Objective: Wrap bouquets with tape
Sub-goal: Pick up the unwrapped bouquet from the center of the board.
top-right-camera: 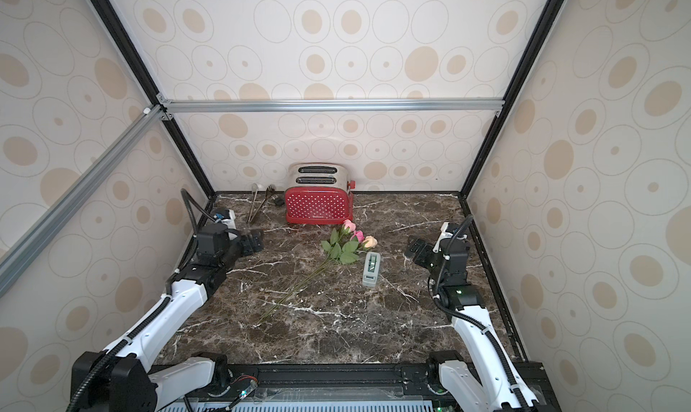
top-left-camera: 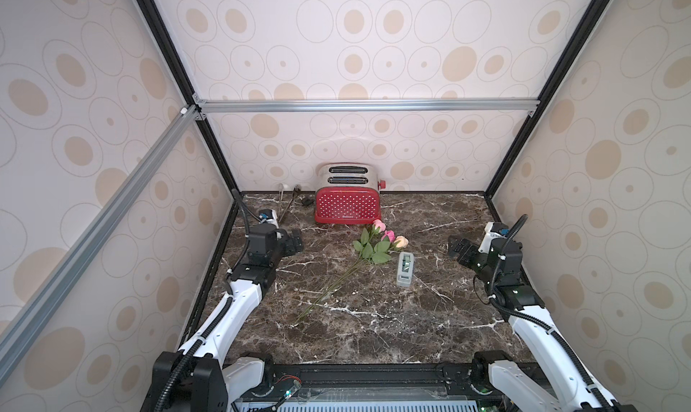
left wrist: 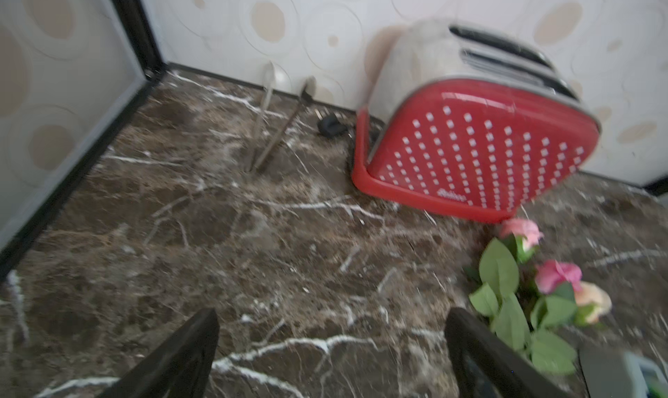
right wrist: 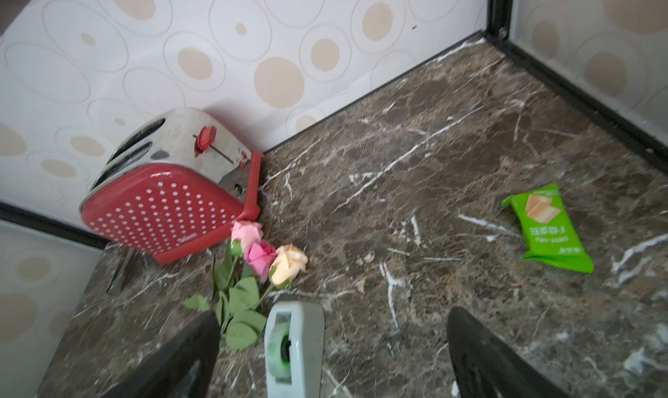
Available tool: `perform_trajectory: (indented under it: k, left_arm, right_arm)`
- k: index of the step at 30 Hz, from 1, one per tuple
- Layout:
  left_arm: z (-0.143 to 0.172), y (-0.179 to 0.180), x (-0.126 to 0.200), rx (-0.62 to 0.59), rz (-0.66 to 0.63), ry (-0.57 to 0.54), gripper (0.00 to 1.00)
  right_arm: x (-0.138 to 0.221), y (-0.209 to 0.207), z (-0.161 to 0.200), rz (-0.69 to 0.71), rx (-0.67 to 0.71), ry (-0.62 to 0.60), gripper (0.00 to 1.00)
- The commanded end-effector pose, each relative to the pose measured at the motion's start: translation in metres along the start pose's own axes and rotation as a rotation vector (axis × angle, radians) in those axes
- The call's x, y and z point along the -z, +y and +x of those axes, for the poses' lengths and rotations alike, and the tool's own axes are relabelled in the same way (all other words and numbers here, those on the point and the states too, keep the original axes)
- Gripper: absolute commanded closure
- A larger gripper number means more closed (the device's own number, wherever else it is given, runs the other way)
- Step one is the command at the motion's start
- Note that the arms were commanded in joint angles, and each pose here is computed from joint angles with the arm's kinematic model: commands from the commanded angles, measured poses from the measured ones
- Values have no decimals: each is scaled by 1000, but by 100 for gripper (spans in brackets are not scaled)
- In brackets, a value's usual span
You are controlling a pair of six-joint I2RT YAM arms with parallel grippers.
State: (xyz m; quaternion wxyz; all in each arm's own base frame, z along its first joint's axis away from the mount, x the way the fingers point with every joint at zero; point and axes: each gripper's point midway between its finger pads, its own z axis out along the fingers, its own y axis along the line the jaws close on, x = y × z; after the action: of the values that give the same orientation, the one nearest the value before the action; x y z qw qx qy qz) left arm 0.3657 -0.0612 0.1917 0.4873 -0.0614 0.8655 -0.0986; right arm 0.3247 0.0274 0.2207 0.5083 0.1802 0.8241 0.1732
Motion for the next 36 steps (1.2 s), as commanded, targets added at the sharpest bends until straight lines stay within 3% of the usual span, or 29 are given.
perform_trajectory:
  k: [1,8,14,27,30,36]
  left_arm:
    - [41,-35,4,-89,91,142,3]
    - [108,-96,-12,-352,187,359,14]
    - [158,-122,-32,-559,208,525,22]
    - [198,-132,-84,-724,167,682,25]
    - [207,-131,-90,-726,157,714,35]
    - [220,-120,-88,-688,111,754,69]
  right_arm:
    - [14,21,10,-82,-28,106,0]
    - [28,37,25,-104,50,195,0]
    - [35,49,36,-112,113,224,0]
    - [54,57,43,-140,111,236,0]
    - [57,55,43,-139,103,226,0]
    - [56,54,45,-135,98,223,0]
